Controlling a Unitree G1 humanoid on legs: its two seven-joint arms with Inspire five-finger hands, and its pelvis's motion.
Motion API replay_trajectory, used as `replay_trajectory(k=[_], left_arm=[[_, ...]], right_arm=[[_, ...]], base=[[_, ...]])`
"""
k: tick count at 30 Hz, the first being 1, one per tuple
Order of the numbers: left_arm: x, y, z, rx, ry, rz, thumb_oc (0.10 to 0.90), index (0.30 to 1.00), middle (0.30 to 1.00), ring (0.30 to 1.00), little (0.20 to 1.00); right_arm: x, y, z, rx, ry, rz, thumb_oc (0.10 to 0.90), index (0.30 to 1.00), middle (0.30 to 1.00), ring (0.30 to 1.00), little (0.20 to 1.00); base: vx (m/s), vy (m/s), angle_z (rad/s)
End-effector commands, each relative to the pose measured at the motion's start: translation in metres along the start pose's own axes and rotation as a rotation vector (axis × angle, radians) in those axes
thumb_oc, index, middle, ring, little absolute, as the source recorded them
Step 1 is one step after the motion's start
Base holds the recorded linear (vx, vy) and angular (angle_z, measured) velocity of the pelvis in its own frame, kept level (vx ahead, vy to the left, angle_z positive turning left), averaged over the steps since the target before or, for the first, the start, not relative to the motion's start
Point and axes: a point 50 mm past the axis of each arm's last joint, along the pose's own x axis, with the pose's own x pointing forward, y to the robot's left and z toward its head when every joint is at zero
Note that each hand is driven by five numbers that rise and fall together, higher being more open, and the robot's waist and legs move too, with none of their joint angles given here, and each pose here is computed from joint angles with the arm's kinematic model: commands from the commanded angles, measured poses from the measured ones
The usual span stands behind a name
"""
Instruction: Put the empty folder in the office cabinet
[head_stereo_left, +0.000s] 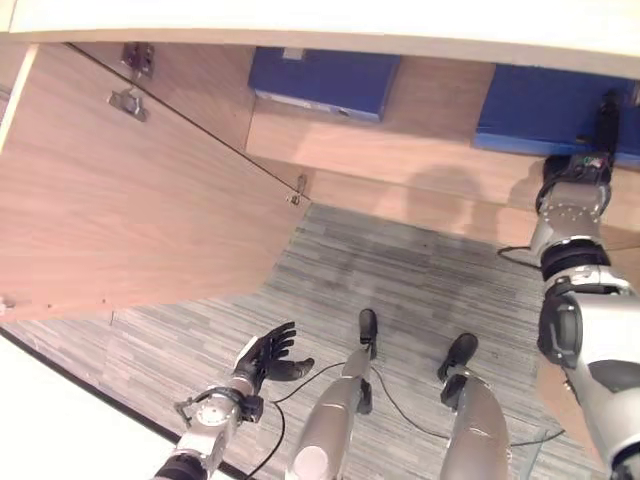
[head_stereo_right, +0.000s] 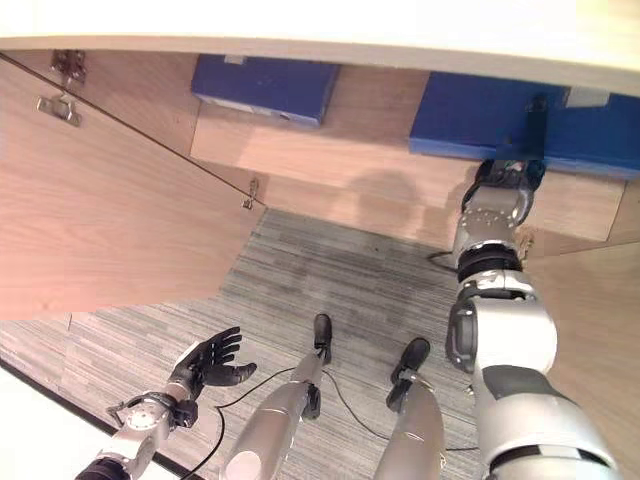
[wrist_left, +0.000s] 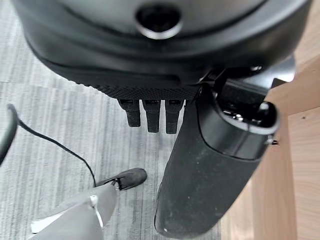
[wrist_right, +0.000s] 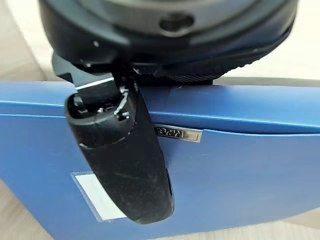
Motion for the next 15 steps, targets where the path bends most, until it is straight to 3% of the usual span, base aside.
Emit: replay_trajectory(k=[1, 15], left_arm=[[-0.009, 0.032, 0.004, 0.04, -0.017, 0.08, 0.8, 0.9, 0.9, 0.9, 0.9], [-0.014, 0.034, -0.003, 0.009, -0.003, 0.097, 0.8, 0.9, 0.9, 0.9, 0.9]], right_arm=[[0.0, 0.05, 0.039, -0.08, -0.143, 0.161, 0.4, 0.3, 0.3, 0.3, 0.3], [-0.001, 0.07, 0.06, -0.143, -0.195, 0.216, 0.4, 0.3, 0.3, 0.3, 0.3]], base=[[0.04, -0.001, 0.06], [0.02, 0.0, 0.02]])
